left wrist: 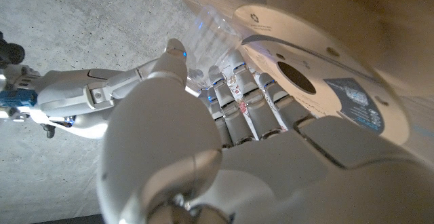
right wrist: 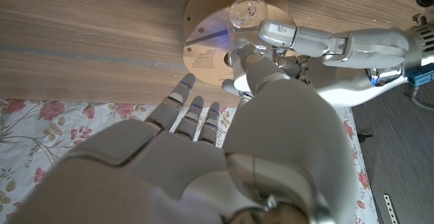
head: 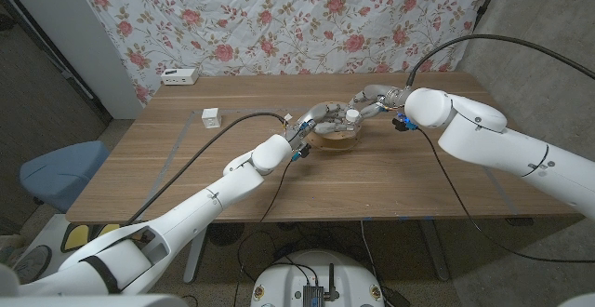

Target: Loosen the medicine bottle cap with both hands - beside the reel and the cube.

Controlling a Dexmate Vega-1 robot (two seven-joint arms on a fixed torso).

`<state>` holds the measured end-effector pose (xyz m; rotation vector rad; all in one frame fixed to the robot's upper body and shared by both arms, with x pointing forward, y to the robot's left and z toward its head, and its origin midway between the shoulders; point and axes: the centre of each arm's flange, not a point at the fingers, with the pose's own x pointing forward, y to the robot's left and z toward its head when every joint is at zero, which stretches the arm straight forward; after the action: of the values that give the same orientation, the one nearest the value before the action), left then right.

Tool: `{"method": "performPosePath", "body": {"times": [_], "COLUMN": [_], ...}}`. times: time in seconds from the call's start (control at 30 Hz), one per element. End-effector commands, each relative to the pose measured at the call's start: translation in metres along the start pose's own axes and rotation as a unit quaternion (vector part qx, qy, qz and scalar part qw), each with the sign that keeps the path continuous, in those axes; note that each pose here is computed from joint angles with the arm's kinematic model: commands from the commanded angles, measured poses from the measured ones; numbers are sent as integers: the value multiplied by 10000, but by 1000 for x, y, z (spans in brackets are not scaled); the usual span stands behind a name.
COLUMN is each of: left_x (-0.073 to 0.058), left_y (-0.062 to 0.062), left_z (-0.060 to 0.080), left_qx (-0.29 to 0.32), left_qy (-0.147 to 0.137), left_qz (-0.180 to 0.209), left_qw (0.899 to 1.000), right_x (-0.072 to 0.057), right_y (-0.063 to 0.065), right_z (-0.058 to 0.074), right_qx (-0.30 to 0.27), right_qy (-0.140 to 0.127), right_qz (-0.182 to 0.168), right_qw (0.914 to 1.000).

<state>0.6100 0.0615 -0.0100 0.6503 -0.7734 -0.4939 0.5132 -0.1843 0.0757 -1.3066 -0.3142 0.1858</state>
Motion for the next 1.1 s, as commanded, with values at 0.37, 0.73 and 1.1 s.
{"method": "performPosePath", "body": {"times": [0.37,0.73,1.1], "left_x": [0,2,3], "left_y": [0,0,0], "left_z": [-1,-1,0], "left_qx": [2,12,10], "left_qy": [-13,-23,-39], "left_qz": [1,-6,4], "left_qw": [10000,10000,10000], "right_x": [-3,-3,-6], "right_y": [-3,-5,-7], "right_z": [2,1,0], "right_qx": [170,220,246], "right_qy": [-75,-104,-126], "right_qz": [280,387,361], "right_qw": [9994,9990,9990]}}
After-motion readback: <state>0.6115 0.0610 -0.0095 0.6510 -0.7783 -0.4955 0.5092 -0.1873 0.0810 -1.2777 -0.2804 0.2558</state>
